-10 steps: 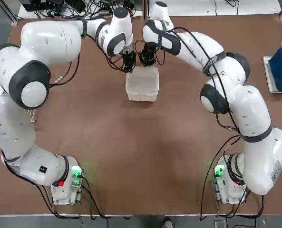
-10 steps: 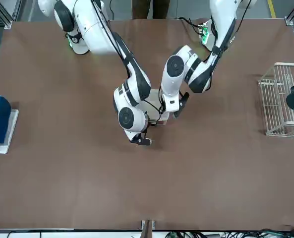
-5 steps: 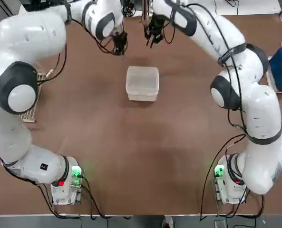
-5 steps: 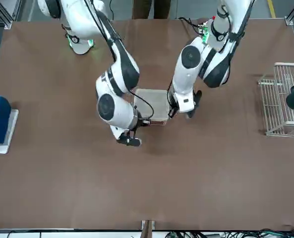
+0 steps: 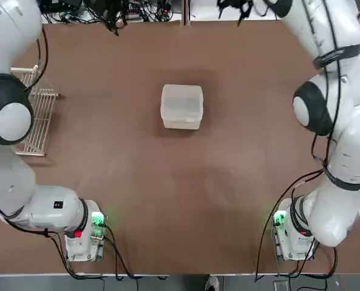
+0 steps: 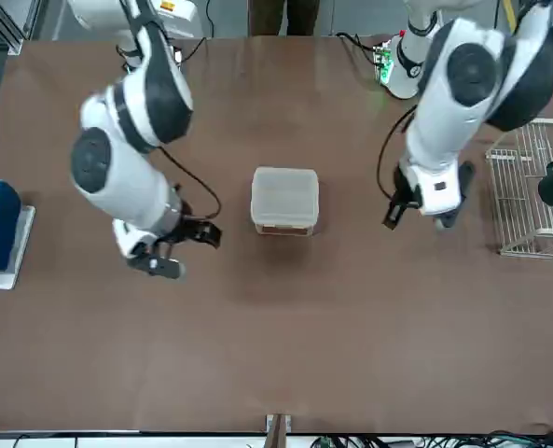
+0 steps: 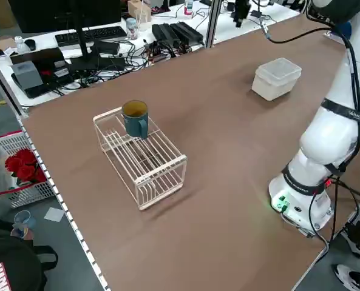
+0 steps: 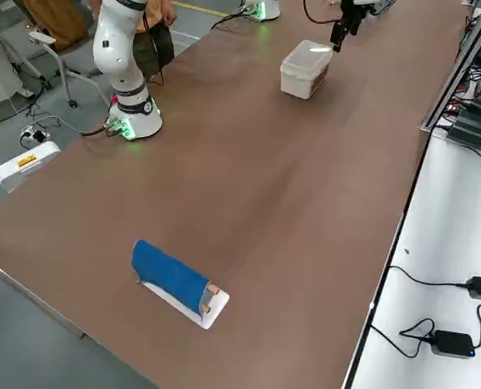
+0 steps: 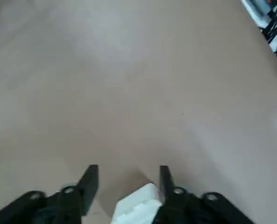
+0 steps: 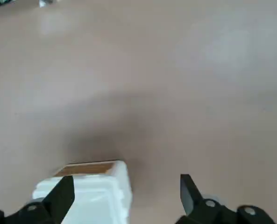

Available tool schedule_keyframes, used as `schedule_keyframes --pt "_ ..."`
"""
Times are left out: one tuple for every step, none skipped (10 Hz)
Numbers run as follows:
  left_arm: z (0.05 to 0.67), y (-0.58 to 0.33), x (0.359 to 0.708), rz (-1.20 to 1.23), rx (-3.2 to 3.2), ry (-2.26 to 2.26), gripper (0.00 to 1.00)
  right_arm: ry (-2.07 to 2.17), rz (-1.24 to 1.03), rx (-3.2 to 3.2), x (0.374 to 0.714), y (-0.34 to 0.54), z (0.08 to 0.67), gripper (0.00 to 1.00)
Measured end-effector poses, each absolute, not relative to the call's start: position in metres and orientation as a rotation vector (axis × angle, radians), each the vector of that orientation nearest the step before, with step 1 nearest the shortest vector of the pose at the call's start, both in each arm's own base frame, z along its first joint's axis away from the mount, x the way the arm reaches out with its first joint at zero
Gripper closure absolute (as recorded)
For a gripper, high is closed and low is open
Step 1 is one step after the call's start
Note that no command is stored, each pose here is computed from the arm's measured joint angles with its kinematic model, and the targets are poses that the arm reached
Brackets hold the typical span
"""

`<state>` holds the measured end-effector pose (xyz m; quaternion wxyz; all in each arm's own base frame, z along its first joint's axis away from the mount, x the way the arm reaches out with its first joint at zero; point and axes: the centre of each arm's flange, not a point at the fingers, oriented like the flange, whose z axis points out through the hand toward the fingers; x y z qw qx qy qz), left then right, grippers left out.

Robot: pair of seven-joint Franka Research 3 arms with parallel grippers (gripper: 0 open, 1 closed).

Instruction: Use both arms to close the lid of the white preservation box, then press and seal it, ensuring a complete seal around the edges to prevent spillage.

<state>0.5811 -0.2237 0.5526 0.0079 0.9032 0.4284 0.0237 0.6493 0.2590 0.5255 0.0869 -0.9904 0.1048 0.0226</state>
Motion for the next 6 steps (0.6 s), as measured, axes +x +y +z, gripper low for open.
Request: schedule_keyframes --pt "0.573 -0.188 0.585 0.059 2.842 1.252 0.17 0.309 0.047 -2.978 0.656 0.208 0.542 0.0" --pt "0.588 -0.152 0.584 0.04 2.884 1.13 0.09 0.287 0.032 -3.006 0.659 0.159 0.556 0.0" --pt "0.599 -0.12 0.582 0.024 2.938 0.988 0.04 0.258 0.027 -3.024 0.657 0.117 0.571 0.0" --pt "0.605 -0.097 0.579 0.011 2.989 0.852 0.01 0.234 0.03 -3.044 0.652 0.08 0.584 0.0" --pt "0.608 -0.085 0.578 0.008 3.028 0.723 0.01 0.218 0.034 -3.058 0.645 0.052 0.596 0.0" --pt "0.611 -0.08 0.576 0.01 3.059 0.599 0.01 0.202 0.036 -3.068 0.638 0.028 0.604 0.0"
